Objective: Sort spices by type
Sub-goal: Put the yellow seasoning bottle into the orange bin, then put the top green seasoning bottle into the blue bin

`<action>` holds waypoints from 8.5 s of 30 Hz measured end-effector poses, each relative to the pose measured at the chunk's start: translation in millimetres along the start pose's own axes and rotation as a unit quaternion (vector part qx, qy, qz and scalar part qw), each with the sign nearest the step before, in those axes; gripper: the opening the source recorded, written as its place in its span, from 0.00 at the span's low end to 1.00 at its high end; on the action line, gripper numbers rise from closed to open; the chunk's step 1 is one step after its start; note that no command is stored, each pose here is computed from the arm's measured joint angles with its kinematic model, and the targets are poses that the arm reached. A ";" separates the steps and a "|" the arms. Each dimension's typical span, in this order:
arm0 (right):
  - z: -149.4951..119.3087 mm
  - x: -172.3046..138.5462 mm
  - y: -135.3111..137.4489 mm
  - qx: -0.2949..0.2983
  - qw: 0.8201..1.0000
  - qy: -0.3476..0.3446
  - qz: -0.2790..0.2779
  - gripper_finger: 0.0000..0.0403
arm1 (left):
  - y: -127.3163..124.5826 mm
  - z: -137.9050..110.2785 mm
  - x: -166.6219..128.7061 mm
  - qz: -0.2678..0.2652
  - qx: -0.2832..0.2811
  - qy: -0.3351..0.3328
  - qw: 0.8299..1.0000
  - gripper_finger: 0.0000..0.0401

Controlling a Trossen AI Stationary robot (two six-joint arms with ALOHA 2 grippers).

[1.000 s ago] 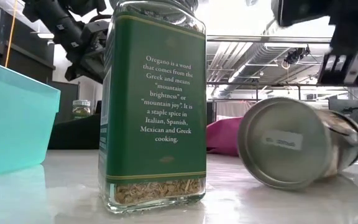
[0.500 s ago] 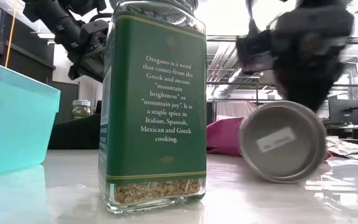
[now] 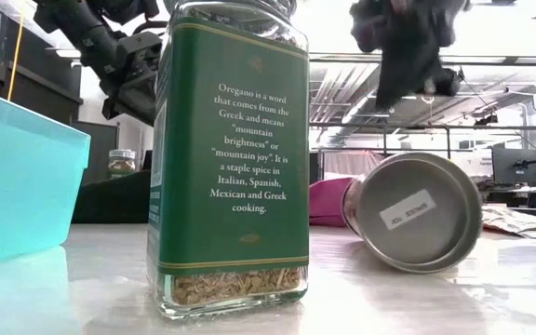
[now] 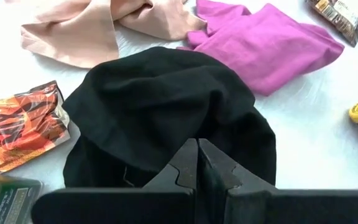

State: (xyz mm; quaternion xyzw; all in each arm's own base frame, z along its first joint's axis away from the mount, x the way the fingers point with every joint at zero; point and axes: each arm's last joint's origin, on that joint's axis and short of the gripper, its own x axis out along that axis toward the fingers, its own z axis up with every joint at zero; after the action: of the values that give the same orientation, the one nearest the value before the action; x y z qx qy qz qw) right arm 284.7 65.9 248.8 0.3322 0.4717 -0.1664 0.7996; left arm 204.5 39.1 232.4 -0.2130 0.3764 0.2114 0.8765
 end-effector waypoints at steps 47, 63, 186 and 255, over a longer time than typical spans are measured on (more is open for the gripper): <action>-61.6 115.7 51.7 0.441 0.889 0.122 0.025 0.81 | -2.9 -1.4 -0.3 -0.055 0.021 0.025 0.998 0.00; -55.5 115.8 45.9 0.415 0.907 0.074 0.014 0.52 | -14.0 23.0 -4.0 -0.113 -0.007 -0.100 0.988 0.00; 40.5 -20.9 -184.1 0.203 0.842 -0.399 -0.302 0.75 | 116.1 292.6 171.4 -0.271 -0.203 -0.248 0.908 0.50; 49.2 -48.5 -148.5 0.072 0.926 -0.369 0.049 0.72 | 107.2 70.5 7.4 0.095 0.090 0.337 0.933 0.83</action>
State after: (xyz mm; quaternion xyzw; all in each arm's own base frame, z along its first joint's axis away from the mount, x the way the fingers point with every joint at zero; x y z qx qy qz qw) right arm 206.1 -77.7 251.6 0.3266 0.1136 -0.2710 0.8983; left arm 192.4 166.0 248.0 -0.1553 0.6853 0.1744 0.6898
